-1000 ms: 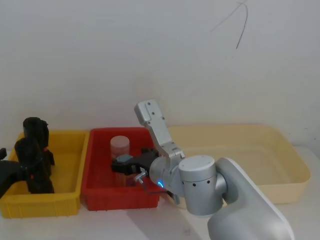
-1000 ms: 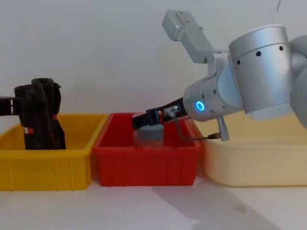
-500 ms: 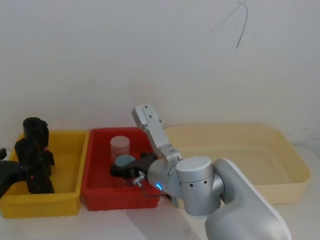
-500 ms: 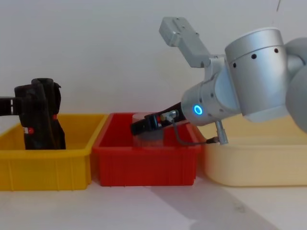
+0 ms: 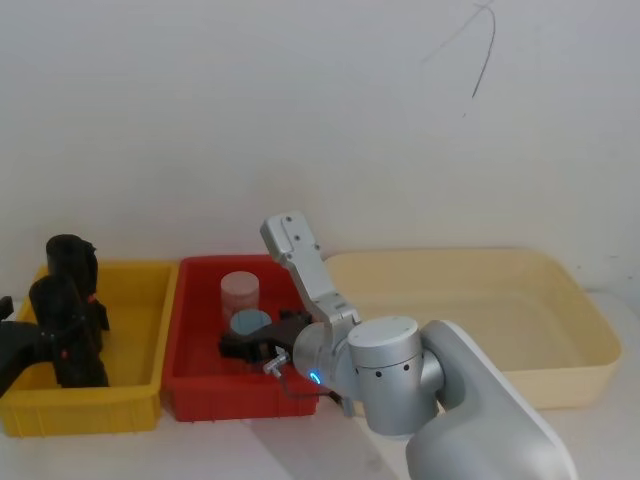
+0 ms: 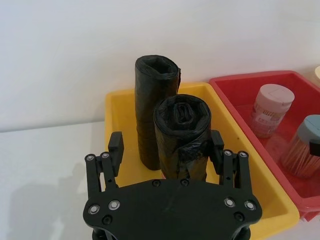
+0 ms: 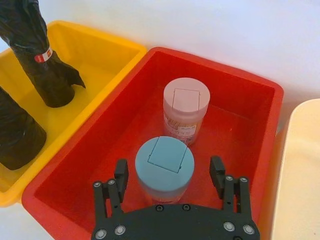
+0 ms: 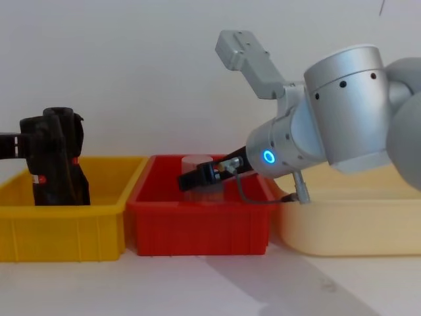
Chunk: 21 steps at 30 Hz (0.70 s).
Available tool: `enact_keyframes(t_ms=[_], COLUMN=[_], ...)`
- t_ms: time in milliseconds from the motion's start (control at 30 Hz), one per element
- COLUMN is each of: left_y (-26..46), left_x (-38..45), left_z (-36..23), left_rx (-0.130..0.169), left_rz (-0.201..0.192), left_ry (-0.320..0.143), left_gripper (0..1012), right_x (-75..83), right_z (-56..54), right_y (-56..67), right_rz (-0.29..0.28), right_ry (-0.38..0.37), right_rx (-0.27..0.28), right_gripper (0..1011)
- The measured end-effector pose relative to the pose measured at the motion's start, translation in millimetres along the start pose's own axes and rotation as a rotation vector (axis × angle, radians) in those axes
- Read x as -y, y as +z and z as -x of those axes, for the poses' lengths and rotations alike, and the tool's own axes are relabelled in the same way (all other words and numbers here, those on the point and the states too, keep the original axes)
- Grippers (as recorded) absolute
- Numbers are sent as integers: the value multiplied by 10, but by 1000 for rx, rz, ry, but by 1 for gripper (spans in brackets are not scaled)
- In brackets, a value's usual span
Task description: Pick up the garbage bag with the one hand and transfer it to the other hand.
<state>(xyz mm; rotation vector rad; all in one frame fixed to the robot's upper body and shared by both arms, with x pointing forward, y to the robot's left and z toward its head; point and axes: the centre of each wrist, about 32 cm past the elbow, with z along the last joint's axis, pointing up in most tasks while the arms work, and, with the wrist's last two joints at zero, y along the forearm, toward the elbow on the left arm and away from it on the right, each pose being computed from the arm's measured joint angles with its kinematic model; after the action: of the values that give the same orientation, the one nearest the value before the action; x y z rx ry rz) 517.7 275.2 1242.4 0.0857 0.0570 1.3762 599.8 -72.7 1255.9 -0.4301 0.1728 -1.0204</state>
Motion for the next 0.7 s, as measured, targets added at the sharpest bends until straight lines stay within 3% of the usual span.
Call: enact_keyframes(t_ms=[167, 467, 700], left_y=[0, 0, 0], left_x=[0, 0, 0], left_z=[1, 0, 0], left_rx=[0, 0, 0], left_rz=[0, 0, 0], left_ry=[0, 0, 0], left_gripper=[1001, 1001, 1001], right_x=[-6, -12, -14], right_z=[3, 5, 7], right_y=[-5, -8, -10], right_rz=[1, 2, 3], right_ry=[-1, -2, -2], right_rx=[1, 2, 2], right_gripper=[938, 685, 661])
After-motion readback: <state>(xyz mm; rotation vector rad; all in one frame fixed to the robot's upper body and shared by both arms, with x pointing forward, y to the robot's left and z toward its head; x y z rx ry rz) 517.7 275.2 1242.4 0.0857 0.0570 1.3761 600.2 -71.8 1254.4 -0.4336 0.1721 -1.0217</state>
